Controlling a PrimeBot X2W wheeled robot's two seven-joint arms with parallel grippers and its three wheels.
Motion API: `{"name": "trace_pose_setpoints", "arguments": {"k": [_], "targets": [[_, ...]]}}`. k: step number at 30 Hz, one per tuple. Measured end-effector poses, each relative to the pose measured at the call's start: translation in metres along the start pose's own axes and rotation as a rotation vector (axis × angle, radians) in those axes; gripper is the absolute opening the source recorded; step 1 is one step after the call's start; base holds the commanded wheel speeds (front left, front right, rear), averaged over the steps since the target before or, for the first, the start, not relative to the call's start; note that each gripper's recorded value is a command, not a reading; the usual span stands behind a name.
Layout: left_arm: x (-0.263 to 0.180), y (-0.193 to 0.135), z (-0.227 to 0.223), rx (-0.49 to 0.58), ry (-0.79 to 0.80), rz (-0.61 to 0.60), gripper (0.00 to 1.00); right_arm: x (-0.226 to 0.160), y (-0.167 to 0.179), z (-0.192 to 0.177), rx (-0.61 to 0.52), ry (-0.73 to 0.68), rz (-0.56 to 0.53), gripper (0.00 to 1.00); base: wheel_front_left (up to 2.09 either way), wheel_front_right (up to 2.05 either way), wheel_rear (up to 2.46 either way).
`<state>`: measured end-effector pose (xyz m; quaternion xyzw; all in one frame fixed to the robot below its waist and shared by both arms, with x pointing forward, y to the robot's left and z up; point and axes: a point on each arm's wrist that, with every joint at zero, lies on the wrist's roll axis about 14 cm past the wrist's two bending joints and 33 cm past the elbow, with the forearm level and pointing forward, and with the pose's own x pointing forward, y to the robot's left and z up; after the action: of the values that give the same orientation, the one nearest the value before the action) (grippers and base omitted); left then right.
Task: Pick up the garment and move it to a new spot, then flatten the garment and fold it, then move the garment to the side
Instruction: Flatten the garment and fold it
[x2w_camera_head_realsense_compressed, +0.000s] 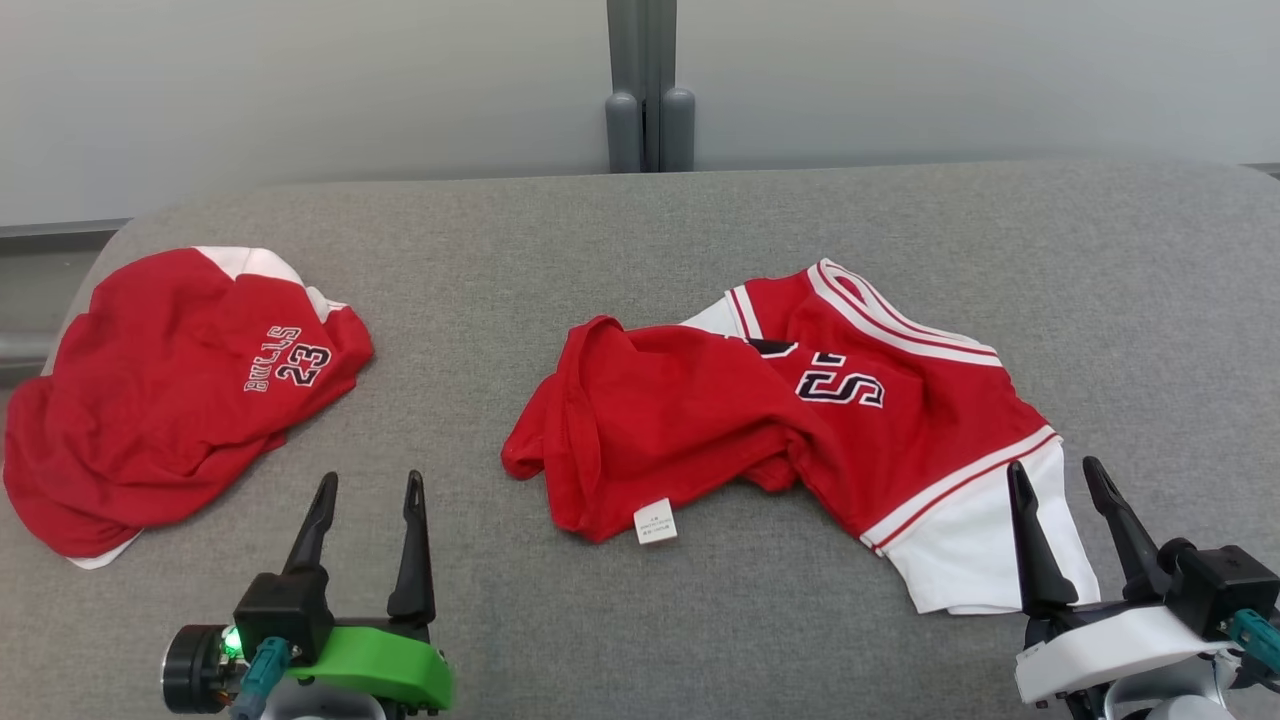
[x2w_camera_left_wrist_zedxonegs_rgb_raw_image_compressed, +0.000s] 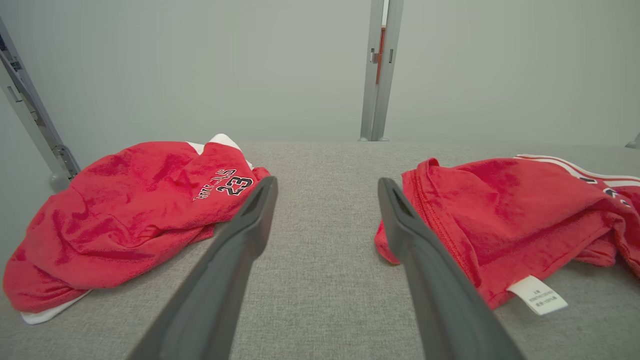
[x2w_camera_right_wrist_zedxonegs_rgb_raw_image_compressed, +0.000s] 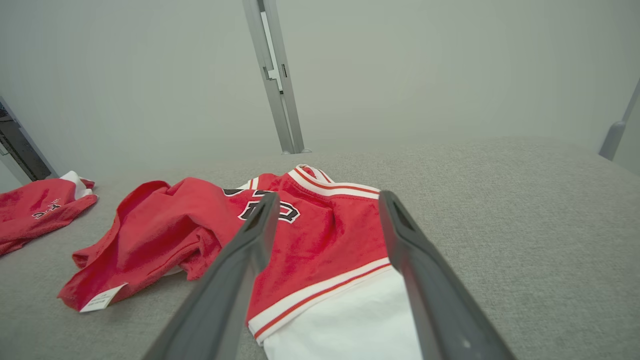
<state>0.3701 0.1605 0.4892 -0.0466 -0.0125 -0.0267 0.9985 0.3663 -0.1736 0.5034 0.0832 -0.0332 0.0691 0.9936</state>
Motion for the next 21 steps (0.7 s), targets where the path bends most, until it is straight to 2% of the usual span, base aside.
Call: {"name": "trace_pose_setpoints", "arguments": {"k": [11, 21], "targets": [[0.011, -0.049, -0.023, -0.035, 0.071, -0.148, 1.00, 0.004, -0.031, -0.032, -0.027, 0.107, -0.079, 1.00, 0.00, 0.00, 0.00], [0.017, -0.101, -0.058, -0.022, 0.182, -0.329, 1.00, -0.003, -0.068, -0.071, -0.034, 0.240, -0.193, 1.00, 0.00, 0.00, 0.00]]}}
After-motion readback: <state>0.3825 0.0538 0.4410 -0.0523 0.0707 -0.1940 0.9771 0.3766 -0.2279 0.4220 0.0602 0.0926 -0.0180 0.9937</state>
